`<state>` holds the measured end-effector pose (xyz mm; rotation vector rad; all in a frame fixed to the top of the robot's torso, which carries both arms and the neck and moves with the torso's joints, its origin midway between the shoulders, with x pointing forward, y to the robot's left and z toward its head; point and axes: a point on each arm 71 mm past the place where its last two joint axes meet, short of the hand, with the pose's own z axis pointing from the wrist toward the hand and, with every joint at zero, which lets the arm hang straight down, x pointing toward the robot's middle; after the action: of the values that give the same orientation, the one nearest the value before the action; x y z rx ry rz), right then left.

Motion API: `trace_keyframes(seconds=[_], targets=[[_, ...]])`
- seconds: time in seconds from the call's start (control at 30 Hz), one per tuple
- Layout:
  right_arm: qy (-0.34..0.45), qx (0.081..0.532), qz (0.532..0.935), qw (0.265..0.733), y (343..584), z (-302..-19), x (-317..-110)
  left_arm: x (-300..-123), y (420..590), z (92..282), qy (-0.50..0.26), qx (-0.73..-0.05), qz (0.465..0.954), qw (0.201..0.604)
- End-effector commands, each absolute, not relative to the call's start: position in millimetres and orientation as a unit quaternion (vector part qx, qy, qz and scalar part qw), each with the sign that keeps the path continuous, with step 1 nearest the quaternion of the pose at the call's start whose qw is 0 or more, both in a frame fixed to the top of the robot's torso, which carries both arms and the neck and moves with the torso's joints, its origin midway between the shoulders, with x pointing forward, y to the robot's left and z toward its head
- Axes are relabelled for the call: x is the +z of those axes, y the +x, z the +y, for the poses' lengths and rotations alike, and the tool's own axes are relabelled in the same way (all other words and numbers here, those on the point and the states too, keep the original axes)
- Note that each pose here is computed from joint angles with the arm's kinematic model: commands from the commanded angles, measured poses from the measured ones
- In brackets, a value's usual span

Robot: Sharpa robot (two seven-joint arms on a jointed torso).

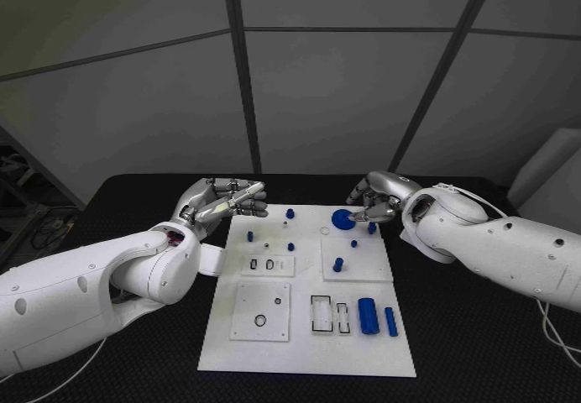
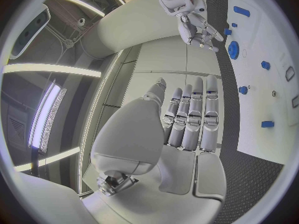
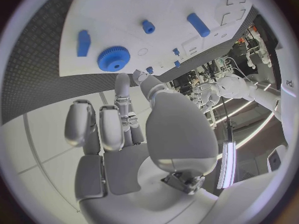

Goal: Assemble the parts on the task board

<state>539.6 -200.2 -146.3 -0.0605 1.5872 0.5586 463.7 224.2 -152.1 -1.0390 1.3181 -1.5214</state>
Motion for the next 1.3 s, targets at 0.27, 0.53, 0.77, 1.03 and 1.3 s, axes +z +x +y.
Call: trace_keyframes(seconds=[0.27,0.53,0.77,1.03,1.3], targets=[[0.026,0.227,0.765,0.603,541,-210,-158,-151.6,465.9,222.1,-0.408,-0.615,0.528,0.421],[0.027,0.219,0.767,0.602,550,-203,-162,-152.3,467.0,221.8,-0.408,-0.615,0.528,0.421],[0.035,0.213,0.760,0.612,556,-201,-162,-152.4,467.3,221.4,-0.408,-0.615,0.528,0.420],[0.040,0.211,0.754,0.621,559,-200,-162,-152.6,467.6,222.2,-0.409,-0.614,0.528,0.421],[0.028,0.212,0.755,0.620,560,-191,-163,-152.8,467.7,221.7,-0.409,-0.614,0.529,0.420]])
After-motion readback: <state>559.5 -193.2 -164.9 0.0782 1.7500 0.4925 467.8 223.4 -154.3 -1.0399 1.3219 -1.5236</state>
